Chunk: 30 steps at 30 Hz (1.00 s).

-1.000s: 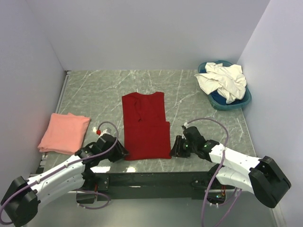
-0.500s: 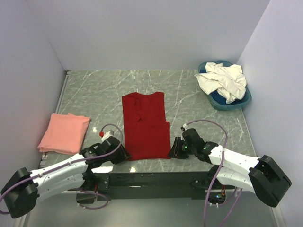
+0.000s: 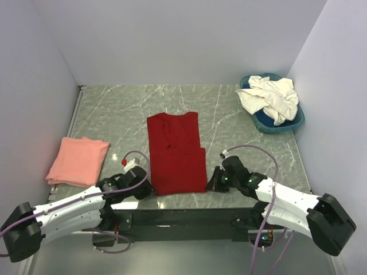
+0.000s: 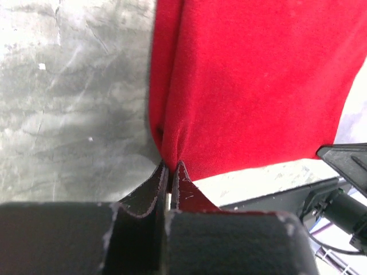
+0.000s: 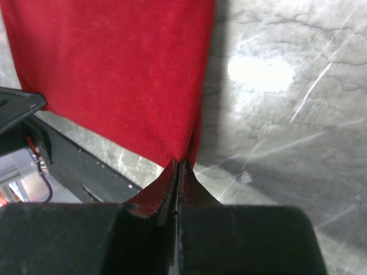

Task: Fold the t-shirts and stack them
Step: Fold the tshirt

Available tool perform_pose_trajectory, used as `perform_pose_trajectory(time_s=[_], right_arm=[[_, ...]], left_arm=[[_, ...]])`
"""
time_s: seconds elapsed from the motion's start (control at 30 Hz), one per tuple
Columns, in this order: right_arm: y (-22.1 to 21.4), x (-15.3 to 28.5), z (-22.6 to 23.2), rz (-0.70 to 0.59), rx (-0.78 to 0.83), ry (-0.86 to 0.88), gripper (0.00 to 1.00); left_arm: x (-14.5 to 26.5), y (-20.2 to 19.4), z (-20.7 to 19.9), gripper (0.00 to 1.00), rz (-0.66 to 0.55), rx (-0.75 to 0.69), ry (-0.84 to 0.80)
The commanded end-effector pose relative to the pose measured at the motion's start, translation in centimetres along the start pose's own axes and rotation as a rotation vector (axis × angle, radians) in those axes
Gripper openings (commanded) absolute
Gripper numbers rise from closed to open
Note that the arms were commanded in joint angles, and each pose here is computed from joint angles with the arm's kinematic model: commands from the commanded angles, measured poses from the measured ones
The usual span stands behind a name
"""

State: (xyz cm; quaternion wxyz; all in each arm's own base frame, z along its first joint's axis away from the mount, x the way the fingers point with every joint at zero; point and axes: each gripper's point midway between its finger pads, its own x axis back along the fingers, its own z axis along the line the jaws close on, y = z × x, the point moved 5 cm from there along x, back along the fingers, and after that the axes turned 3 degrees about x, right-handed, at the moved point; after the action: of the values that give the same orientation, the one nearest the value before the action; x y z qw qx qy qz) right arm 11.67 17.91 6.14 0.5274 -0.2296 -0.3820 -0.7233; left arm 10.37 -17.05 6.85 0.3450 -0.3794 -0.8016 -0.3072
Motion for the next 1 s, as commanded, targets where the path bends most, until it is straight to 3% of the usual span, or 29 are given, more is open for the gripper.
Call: perform_pose_trajectory(time_s=[0.0,0.3,0.53,0.7,0.97], right_arm=[[-0.4,1.1,0.1,0.0,0.053,0.017,0.0],[-2.0,3.9,0.5,0.012,0.124,0.081,0.0],[0.0,6.4,1.9,-0.099,0.159,0.067,0.0],[1.9,6.9,3.3,-0.149,0.177,0.04,0.0],[9.6,8.5,7.4,-0.314,0.207,-0.001,0.0]], left_arm=[[1.6,0.0,-1.0,0.01,0.013,-0.043,-0.035],[4.8,-1.2,-2.9,0.01,0.054,-0.133,-0.162],[6.9,-0.3,-5.1,0.01,-0.013,-0.129,-0.312],[6.7,1.2,-6.0,0.01,-0.109,-0.129,-0.242],[6.4,5.0,-8.9,0.01,-0.25,-0.178,-0.149]])
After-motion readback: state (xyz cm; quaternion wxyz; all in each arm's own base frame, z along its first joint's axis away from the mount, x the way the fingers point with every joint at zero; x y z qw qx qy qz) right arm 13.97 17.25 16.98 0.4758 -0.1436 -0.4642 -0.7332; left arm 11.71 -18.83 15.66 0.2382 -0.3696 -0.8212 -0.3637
